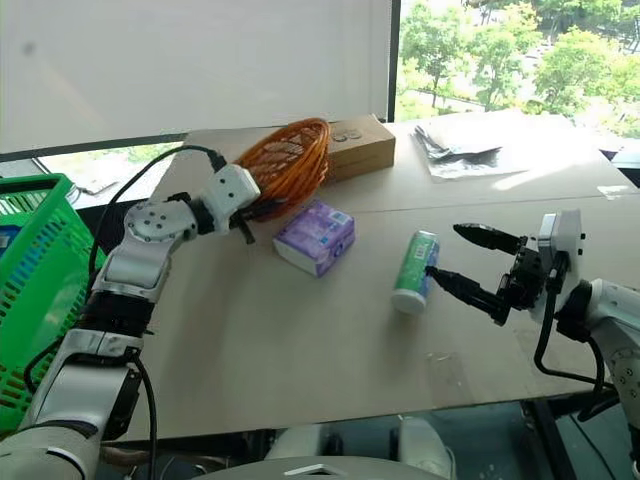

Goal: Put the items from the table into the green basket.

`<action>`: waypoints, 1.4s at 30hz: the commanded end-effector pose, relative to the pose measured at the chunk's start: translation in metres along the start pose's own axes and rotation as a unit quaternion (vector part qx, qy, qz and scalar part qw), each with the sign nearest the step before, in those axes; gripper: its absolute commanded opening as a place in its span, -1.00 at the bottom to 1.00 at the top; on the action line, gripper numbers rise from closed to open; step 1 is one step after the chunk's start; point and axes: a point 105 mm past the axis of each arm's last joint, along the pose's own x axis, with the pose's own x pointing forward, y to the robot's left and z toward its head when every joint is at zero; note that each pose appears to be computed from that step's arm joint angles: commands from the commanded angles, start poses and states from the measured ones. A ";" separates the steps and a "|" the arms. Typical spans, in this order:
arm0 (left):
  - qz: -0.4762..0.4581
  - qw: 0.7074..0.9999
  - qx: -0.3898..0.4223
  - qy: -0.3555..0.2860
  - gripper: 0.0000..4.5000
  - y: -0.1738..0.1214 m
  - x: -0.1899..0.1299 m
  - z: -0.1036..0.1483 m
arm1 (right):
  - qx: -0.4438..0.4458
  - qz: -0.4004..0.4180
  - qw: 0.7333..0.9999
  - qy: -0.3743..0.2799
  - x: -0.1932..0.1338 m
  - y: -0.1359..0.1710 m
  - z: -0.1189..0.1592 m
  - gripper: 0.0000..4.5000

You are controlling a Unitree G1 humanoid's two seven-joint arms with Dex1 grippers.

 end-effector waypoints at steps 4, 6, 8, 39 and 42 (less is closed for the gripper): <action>0.107 0.984 0.105 0.098 -0.86 0.070 0.016 -0.008 | -0.026 0.007 0.999 -0.033 0.010 -0.009 0.016 1.00; 0.136 0.972 0.141 0.131 -0.41 0.081 0.019 -0.010 | -0.030 0.007 0.999 -0.035 0.012 -0.012 0.017 1.00; 0.161 0.961 0.176 0.137 0.03 0.090 0.023 -0.002 | -0.035 0.007 0.999 -0.035 0.013 -0.013 0.018 1.00; -0.127 0.855 -0.470 0.177 -0.74 -0.116 -0.014 -0.062 | -0.010 -0.056 0.995 0.083 -0.031 -0.013 -0.026 1.00; -0.128 0.854 -0.476 0.169 -0.96 -0.117 -0.012 -0.059 | -0.011 -0.054 0.995 0.084 -0.030 -0.012 -0.027 1.00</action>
